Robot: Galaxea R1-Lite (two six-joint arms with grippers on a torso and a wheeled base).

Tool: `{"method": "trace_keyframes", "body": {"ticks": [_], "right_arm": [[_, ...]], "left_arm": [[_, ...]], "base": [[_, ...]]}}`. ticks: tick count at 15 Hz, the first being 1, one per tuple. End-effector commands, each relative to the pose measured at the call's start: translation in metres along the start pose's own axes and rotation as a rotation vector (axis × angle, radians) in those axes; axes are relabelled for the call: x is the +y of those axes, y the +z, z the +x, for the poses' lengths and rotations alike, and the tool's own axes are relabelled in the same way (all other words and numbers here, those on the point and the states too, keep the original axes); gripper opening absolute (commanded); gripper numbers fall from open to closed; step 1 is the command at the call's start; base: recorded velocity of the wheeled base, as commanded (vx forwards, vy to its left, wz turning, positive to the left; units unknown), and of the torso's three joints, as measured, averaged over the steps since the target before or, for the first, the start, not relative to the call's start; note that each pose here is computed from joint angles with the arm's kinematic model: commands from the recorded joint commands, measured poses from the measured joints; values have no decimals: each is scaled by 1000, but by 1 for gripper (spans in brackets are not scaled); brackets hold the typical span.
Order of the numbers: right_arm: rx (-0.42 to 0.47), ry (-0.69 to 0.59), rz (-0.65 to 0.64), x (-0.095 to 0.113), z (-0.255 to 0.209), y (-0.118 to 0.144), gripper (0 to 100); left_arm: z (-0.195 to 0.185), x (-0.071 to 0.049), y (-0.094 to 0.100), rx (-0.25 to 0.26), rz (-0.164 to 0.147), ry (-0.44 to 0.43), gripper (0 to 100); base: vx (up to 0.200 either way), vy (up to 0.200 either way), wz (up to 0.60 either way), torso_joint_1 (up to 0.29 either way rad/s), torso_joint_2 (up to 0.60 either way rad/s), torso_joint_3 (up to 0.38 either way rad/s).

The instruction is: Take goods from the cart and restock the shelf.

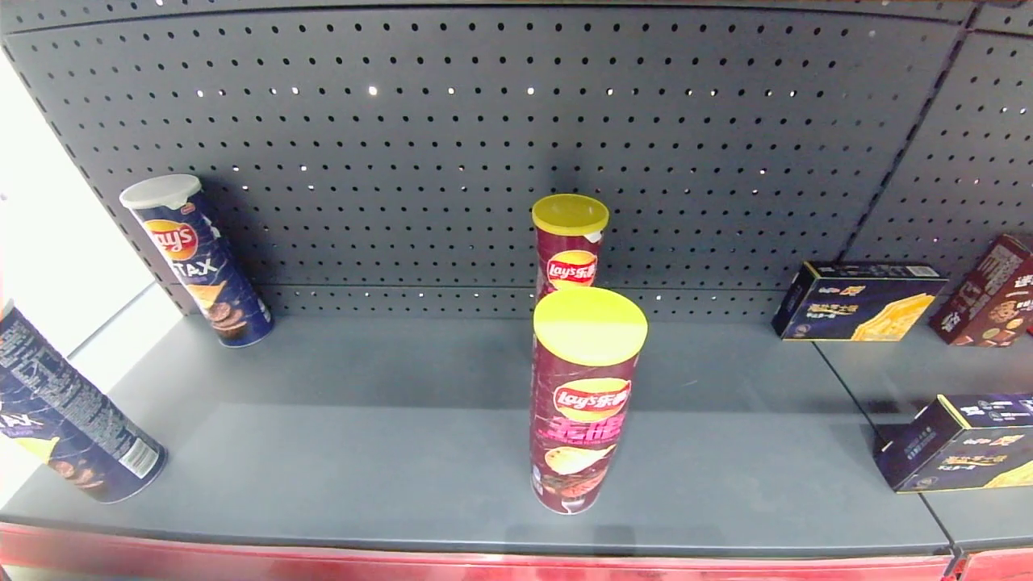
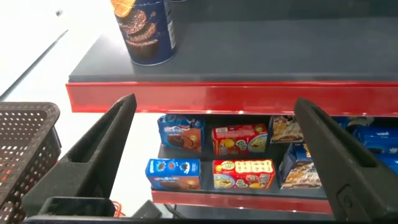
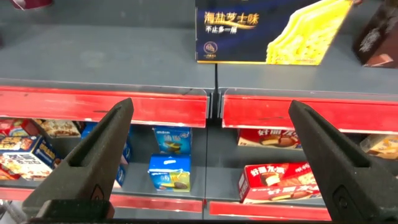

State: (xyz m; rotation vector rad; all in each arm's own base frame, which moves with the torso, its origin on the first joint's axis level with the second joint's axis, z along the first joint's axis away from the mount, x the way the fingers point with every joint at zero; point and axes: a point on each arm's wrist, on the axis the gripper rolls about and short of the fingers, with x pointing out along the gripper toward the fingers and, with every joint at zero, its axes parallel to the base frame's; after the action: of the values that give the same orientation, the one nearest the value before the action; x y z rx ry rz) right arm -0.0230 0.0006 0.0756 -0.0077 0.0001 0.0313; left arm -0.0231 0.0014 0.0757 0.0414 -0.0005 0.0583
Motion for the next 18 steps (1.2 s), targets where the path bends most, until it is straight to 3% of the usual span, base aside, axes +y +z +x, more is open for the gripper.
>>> {"method": "trace_keyframes", "body": {"ticks": [1,5,8,18], "right_arm": [[1,1,0,0,0,0,100],[1,1,0,0,0,0,100],[1,-1,0,0,0,0,100],[1,-1,-2,0,0,0,100]], "left_arm": [[0,0,0,2,-6,-2,100],[0,0,1,-1,-25,2,100],[0,0,0,0,-37,-5,100],[0,0,1,-1,-49,-5,100]], "base": [[0,0,0,0,0,0],[0,0,0,0,0,0],[0,-133,0,0,-3,3],[0,0,0,0,0,0]]}}
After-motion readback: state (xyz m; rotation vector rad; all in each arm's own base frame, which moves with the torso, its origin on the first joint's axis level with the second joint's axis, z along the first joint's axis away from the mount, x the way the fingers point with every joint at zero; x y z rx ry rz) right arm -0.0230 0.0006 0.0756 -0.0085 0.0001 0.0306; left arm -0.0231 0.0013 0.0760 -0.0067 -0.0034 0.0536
